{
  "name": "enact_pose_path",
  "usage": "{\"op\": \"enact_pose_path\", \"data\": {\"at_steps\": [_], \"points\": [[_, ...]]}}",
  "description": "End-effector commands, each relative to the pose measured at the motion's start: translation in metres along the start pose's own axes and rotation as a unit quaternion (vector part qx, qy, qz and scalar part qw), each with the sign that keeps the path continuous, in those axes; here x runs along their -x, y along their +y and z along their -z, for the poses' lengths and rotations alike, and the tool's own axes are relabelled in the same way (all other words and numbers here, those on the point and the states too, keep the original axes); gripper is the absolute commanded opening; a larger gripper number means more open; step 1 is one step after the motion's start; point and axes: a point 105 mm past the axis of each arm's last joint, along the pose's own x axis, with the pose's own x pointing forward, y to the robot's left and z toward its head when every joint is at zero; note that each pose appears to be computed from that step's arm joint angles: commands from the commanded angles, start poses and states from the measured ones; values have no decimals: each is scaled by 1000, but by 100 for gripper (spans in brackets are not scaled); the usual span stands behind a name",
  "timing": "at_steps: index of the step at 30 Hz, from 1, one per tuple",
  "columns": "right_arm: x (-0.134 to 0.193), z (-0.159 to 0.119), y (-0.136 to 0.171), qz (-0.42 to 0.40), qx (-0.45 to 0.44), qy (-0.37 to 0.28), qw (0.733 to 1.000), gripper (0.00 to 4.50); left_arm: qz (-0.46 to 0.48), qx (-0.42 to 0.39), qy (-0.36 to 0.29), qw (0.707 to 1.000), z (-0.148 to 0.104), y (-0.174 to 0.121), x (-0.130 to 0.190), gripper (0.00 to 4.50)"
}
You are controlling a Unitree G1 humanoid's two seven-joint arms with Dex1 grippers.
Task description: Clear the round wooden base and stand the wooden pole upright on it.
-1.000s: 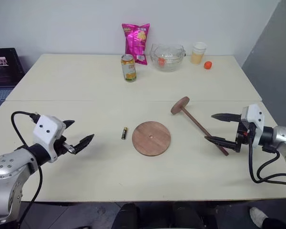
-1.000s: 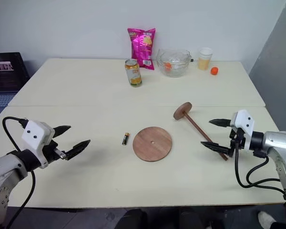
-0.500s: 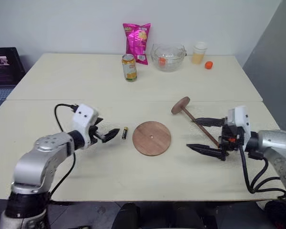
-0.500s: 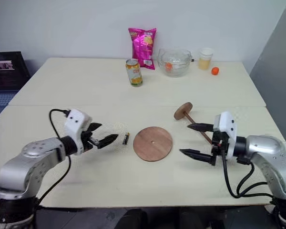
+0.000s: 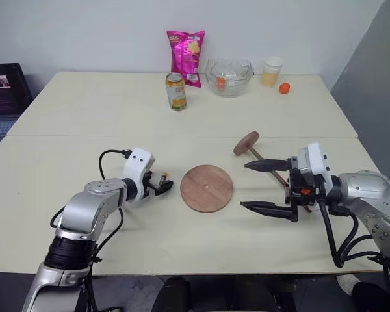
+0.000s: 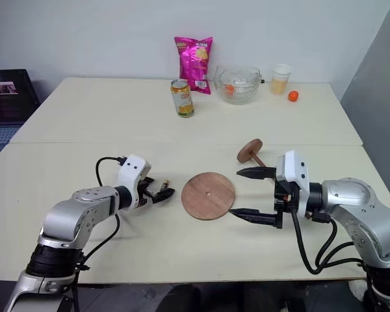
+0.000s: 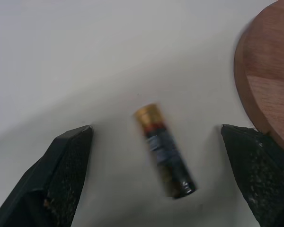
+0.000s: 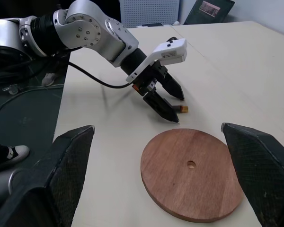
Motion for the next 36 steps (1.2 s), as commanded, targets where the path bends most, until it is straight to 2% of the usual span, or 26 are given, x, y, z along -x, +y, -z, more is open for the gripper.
{"op": "enact_pose_path", "data": {"at_steps": [1,5,15,22,25,28,33,36], "points": [[0,-10,5,-12,19,-12,1000,450,13,3,8,1000,2,-5,-6,448],[-1,-12,4,-16,21,-13,1000,450,18,6,16,1000,6,-8,-9,386],[-1,-15,2,-19,16,-13,1000,450,9,7,19,1000,9,0,-4,179],[-1,-15,2,-27,16,-10,999,450,5,-20,-14,1000,0,4,6,38],[-2,-15,2,-28,17,-10,999,450,8,-17,-42,999,-10,8,14,36],[-2,-16,2,-29,19,-11,999,450,15,20,-72,997,-19,18,29,36],[-3,-16,3,-30,19,-13,999,450,36,94,-130,986,-21,44,63,36],[-4,-16,3,-33,18,-15,999,450,51,99,-146,983,-22,49,77,36]]}}
